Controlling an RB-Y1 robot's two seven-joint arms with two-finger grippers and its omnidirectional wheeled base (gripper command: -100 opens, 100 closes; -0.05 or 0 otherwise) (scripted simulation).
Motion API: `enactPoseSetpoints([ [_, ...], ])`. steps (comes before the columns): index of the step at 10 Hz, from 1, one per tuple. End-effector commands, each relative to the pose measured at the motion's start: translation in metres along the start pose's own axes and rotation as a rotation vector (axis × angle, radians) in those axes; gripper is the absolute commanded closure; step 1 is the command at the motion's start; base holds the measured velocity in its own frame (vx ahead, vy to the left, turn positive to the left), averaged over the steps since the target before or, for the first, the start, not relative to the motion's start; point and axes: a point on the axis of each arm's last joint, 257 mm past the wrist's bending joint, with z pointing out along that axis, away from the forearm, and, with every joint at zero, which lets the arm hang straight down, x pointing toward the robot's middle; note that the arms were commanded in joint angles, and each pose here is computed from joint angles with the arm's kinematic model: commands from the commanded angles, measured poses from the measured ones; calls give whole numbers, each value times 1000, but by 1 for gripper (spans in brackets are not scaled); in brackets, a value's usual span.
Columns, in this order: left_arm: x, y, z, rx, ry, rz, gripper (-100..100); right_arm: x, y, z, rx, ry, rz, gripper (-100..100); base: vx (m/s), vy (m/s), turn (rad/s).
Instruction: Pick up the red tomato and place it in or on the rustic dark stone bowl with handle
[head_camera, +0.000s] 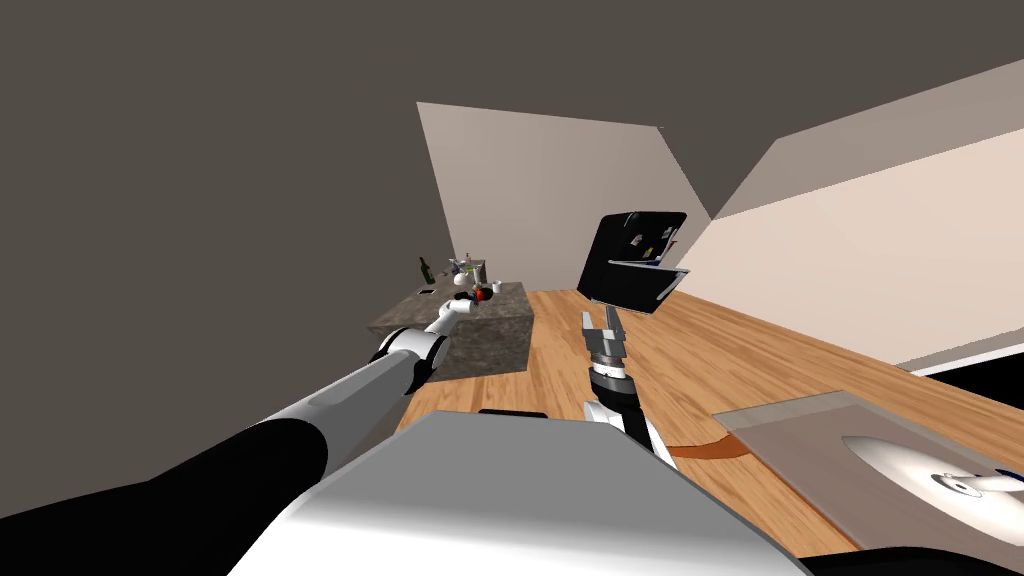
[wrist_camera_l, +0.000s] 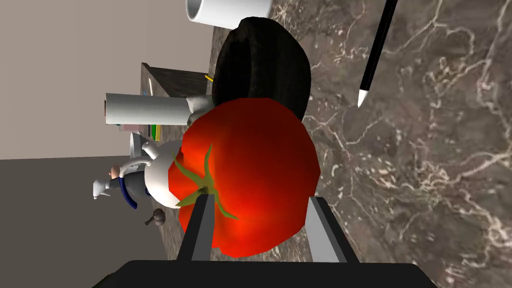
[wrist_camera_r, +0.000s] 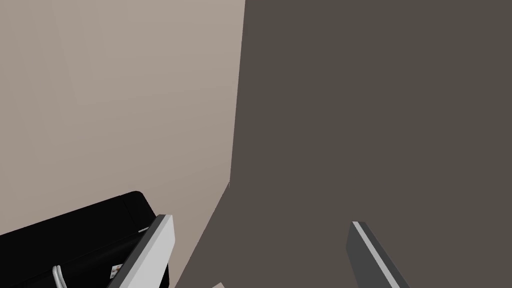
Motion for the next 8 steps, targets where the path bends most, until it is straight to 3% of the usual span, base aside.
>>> enactPoseSetpoints([
  [1, -7, -12, -1, 14, -7, -39, 100, 0, 0, 0, 0, 0, 0, 0, 173, 99, -121],
  [3, -7, -12, -1, 14, -7, -39, 100, 0, 0, 0, 0, 0, 0, 0, 93, 52, -12],
  [4, -17, -27, -3, 31, -19, -64, 100, 0, 0, 0, 0, 0, 0, 0, 91, -17, -110],
  [6, -36, -51, -7, 60, -45, -82, 100, 0, 0, 0, 0, 0, 0, 0, 165, -48, -142],
  [8, -40, -56, -7, 66, -49, -84, 100, 0, 0, 0, 0, 0, 0, 0, 115, -78, -23],
])
